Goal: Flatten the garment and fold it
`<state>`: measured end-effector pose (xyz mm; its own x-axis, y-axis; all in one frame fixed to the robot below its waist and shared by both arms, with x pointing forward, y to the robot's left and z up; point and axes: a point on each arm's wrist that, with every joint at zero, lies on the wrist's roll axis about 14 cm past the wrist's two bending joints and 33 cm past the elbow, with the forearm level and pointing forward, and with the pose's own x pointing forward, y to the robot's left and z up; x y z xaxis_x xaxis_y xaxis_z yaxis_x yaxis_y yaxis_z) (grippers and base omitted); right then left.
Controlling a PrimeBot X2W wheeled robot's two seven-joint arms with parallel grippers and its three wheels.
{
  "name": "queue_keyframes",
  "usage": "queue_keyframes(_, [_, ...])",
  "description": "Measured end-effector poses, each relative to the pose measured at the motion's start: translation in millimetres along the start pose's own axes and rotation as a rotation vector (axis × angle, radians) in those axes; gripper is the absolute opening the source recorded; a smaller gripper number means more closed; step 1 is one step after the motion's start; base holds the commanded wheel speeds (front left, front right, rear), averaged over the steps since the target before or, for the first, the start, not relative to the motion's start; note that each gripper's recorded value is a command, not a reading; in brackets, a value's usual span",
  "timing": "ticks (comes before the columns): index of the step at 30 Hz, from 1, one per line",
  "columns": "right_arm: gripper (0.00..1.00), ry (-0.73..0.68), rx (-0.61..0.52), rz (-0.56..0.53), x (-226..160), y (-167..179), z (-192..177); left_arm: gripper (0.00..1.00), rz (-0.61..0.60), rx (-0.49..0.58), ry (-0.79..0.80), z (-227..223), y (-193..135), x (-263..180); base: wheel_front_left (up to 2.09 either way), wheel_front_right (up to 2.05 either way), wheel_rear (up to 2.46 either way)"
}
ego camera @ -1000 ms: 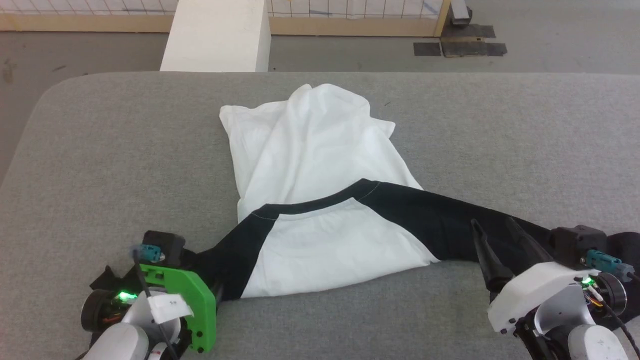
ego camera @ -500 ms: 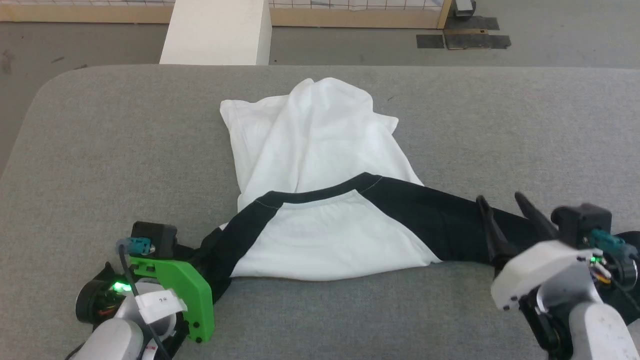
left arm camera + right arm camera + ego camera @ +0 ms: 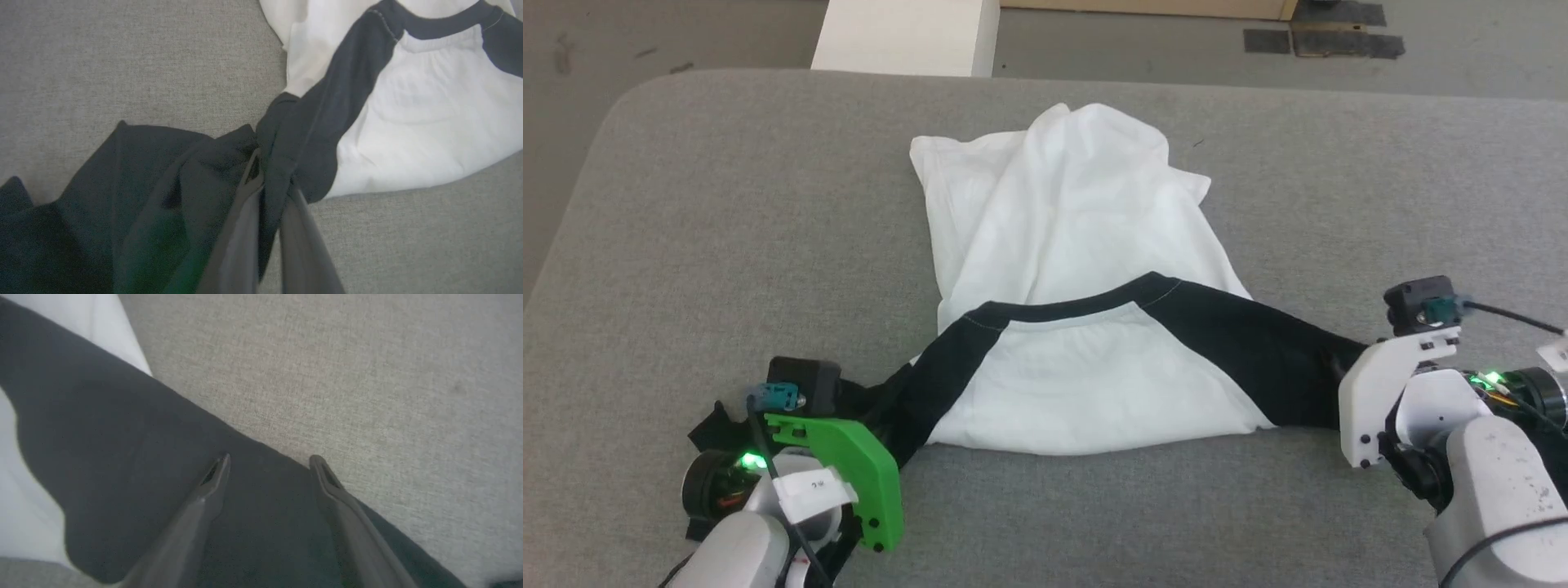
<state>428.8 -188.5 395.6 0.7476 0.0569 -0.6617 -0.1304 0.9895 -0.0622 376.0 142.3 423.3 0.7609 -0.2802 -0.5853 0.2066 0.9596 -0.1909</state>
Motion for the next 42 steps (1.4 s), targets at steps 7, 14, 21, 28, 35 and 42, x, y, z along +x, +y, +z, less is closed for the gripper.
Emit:
queue_keyframes(7, [1.0, 0.16, -0.063, 0.041, 16, 8, -13, 0.0, 0.001, -0.009, 0.011, -3, 2, 7, 0.0, 0.0, 0.0])
queue_keyframes(14, [0.0, 0.152, -0.086, 0.076, 14, 16, -7, 0.0, -0.001, -0.018, 0.01, -5, 2, 8, 0.0, 0.0, 0.0])
queue_keyframes(21, [0.0, -0.129, -0.028, 0.06, -6, 12, 18, 0.0, 0.0, -0.008, -0.11, 18, 1, 2, 0.0, 0.0, 0.0])
queue_keyframes(28, [0.0, -0.336, 0.053, 0.033, -45, 9, 35, 0.0, -0.007, -0.002, -0.226, 38, -4, -9, 0.0, 0.0, 0.0])
queue_keyframes(35, [0.0, -0.421, 0.135, -0.043, -87, -12, 30, 0.0, -0.046, -0.002, -0.358, 65, -18, -24, 0.0, 0.0, 0.0])
queue_keyframes(42, [0.0, -0.52, 0.125, -0.096, -125, -29, 54, 0.0, -0.156, -0.015, -0.501, 107, -44, -41, 0.0, 0.0, 0.0])
